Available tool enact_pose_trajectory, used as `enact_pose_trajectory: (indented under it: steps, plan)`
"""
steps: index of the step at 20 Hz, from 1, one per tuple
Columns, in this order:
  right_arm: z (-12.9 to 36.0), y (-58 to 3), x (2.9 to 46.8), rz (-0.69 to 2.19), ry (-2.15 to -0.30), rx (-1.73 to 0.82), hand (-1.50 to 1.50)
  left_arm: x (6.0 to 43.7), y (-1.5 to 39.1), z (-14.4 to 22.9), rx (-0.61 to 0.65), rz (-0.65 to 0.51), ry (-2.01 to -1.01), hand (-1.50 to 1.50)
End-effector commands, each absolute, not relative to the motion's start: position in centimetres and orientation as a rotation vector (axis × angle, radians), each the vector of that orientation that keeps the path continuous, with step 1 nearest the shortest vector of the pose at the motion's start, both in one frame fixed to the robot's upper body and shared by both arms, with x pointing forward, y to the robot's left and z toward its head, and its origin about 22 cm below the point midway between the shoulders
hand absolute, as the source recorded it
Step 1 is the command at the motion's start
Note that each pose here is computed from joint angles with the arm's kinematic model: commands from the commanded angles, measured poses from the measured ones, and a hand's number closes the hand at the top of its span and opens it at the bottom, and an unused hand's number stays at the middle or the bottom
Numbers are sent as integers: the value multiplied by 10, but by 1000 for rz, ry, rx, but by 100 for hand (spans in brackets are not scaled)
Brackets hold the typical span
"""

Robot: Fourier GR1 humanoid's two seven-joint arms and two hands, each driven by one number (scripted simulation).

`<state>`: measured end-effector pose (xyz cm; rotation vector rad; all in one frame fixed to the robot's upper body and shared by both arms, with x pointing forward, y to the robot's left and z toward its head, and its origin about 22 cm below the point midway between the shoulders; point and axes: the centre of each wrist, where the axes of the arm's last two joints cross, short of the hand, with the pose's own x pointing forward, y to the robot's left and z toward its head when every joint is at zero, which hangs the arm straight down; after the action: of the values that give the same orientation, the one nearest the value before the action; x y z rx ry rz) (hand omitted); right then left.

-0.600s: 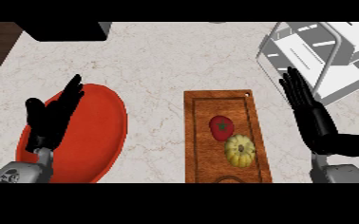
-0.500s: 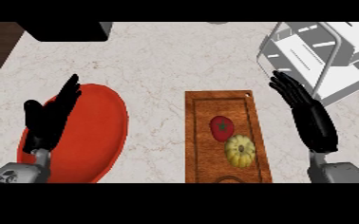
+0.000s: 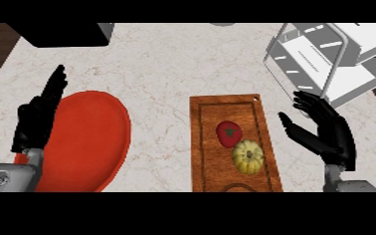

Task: Pick the tomato from the cutting board and place it in the tiered basket

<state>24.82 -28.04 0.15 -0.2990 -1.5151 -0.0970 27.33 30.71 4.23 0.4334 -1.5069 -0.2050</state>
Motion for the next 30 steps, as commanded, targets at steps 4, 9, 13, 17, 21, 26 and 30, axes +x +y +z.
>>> enact_pose_trajectory:
  steps: [4,9,13,17,21,26,30]
  plan:
    - [63,-278,217,-38,-1440,-488,-150,269,296,31,444,-226,-1524,0]
    - [105,-292,227,418,-1274,-518,-150,281,295,41,439,-215,-1528,0]
    - [142,-267,233,618,-1162,-507,-150,277,294,33,421,-232,-1537,0]
    - [161,-237,260,680,-1065,-509,-150,283,309,39,431,-252,-1544,0]
    - [168,-210,284,660,-1006,-498,-150,290,296,42,417,-230,-1540,0]
    - [161,-172,299,679,-886,-485,-150,283,297,44,427,-248,-1539,0]
    - [141,-173,301,722,-790,-472,-150,281,301,35,431,-225,-1536,0]
